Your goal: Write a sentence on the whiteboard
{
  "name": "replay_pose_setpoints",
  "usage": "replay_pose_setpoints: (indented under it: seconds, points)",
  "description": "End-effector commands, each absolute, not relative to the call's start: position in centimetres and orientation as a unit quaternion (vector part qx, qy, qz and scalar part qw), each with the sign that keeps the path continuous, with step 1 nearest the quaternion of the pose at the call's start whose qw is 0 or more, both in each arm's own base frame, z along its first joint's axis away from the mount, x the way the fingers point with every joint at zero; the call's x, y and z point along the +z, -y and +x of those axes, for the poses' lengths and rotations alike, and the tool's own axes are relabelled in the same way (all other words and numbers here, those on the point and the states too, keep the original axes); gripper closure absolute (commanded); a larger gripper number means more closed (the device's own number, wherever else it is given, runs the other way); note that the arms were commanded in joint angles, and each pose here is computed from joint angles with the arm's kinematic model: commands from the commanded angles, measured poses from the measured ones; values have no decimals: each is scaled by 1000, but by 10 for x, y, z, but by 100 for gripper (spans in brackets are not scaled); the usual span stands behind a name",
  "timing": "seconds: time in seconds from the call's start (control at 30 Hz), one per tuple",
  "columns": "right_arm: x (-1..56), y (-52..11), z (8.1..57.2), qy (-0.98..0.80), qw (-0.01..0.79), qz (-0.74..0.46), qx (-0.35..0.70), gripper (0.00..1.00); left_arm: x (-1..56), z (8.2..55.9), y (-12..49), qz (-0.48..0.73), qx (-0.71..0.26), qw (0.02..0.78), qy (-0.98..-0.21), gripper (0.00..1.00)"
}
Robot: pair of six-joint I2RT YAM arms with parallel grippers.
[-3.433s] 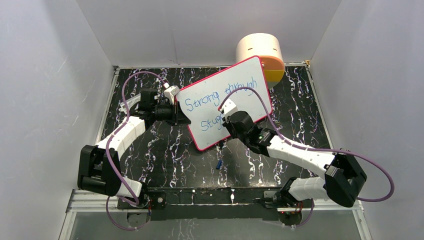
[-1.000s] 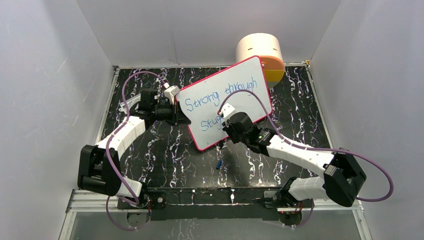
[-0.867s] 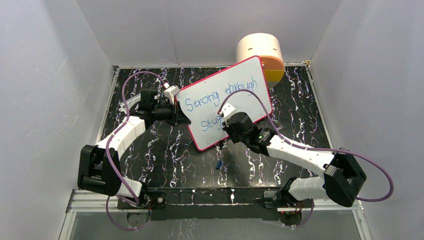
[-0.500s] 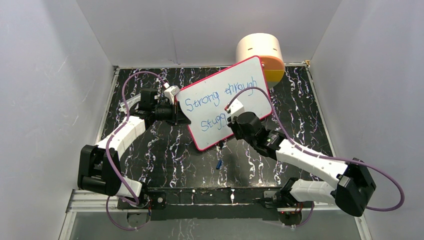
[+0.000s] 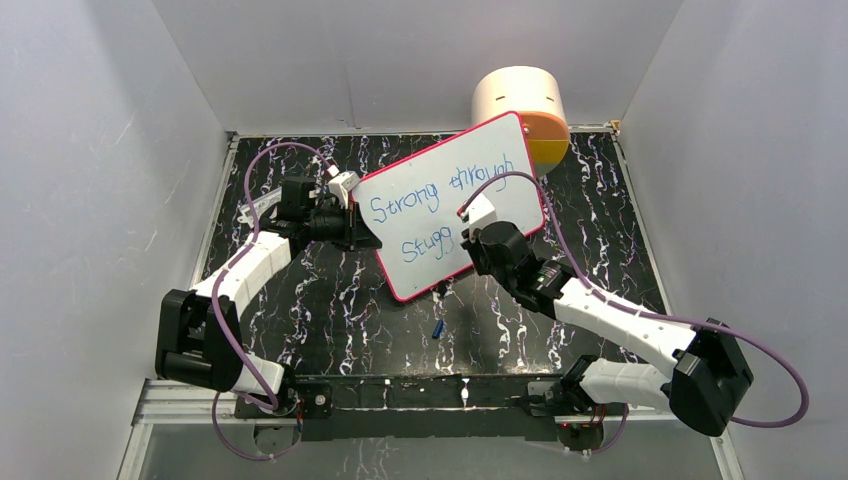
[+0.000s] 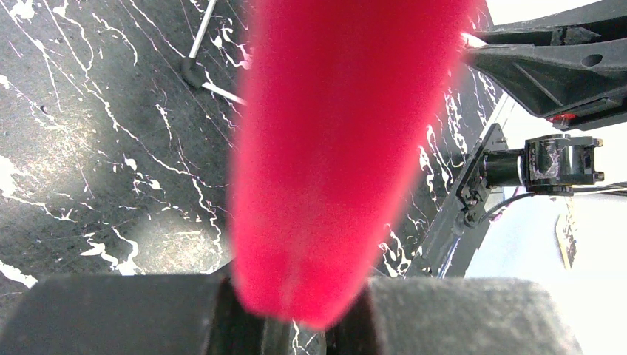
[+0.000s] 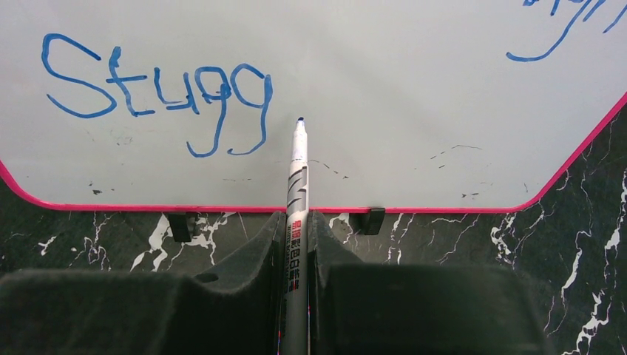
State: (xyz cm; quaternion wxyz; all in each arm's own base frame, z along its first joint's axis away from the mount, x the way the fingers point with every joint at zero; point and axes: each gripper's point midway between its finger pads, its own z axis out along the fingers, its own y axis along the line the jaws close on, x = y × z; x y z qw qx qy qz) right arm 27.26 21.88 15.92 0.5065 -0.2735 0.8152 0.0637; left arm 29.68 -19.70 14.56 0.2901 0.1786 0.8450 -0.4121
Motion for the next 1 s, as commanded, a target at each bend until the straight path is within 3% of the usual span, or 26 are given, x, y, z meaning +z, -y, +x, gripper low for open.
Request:
replay_pose_setpoints:
  seconds: [0.0,0.97]
  points:
    - [184,-224,284,-798,544,-250,77,100,130,299,184,166,-371,280,-870,100]
    - [218,-256,313,-771,573,-266,83,100,129,299,184,167,-368,279,-871,100]
